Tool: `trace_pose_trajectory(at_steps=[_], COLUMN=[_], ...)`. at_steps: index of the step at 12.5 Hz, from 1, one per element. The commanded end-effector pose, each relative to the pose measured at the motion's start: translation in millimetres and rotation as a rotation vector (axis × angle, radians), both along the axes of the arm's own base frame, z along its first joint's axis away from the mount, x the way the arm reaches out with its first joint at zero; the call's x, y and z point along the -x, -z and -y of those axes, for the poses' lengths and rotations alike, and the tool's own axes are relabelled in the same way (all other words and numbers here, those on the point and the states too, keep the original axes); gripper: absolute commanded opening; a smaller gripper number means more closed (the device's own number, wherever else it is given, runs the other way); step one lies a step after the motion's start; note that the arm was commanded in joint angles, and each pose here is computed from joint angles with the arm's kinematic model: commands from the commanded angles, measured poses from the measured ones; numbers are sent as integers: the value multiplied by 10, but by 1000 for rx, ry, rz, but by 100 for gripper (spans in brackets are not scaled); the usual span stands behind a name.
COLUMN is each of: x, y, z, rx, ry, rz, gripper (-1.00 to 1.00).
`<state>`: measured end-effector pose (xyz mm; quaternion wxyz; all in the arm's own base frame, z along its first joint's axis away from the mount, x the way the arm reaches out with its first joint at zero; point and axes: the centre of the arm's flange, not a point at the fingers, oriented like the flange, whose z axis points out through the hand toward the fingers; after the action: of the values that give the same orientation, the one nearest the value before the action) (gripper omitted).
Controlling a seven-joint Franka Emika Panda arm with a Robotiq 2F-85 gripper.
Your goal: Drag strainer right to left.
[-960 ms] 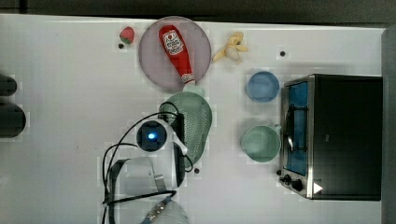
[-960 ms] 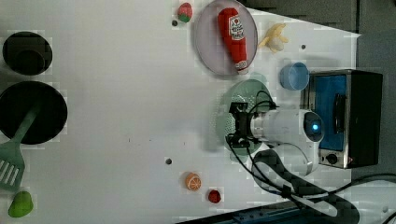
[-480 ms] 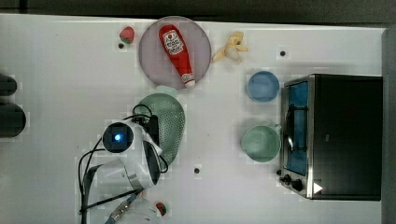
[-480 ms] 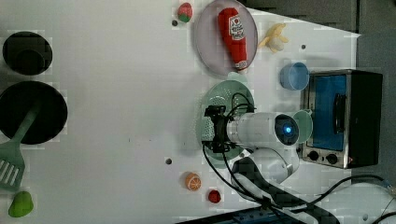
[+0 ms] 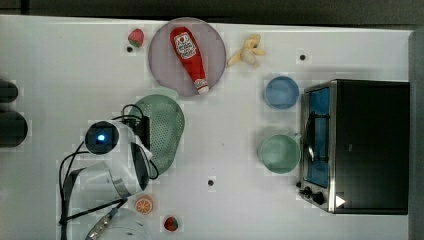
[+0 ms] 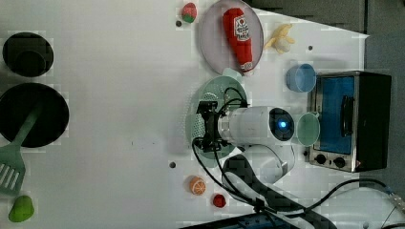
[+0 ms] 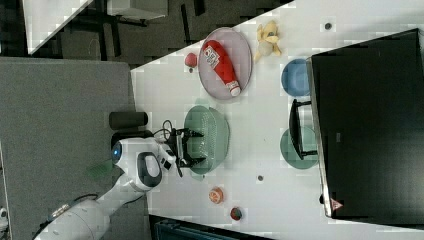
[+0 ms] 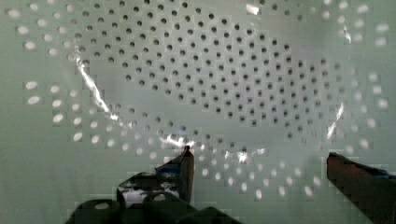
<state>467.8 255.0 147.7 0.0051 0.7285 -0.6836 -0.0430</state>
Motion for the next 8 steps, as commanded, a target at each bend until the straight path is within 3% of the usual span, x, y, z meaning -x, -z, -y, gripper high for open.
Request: trace_pose_trajectory(at_steps=[1, 8], x=[43, 97], y=[34, 25], z=[-494, -1080], rx=[-34, -57], ry=[29, 44], rz=[-2, 11], gripper=[100, 100])
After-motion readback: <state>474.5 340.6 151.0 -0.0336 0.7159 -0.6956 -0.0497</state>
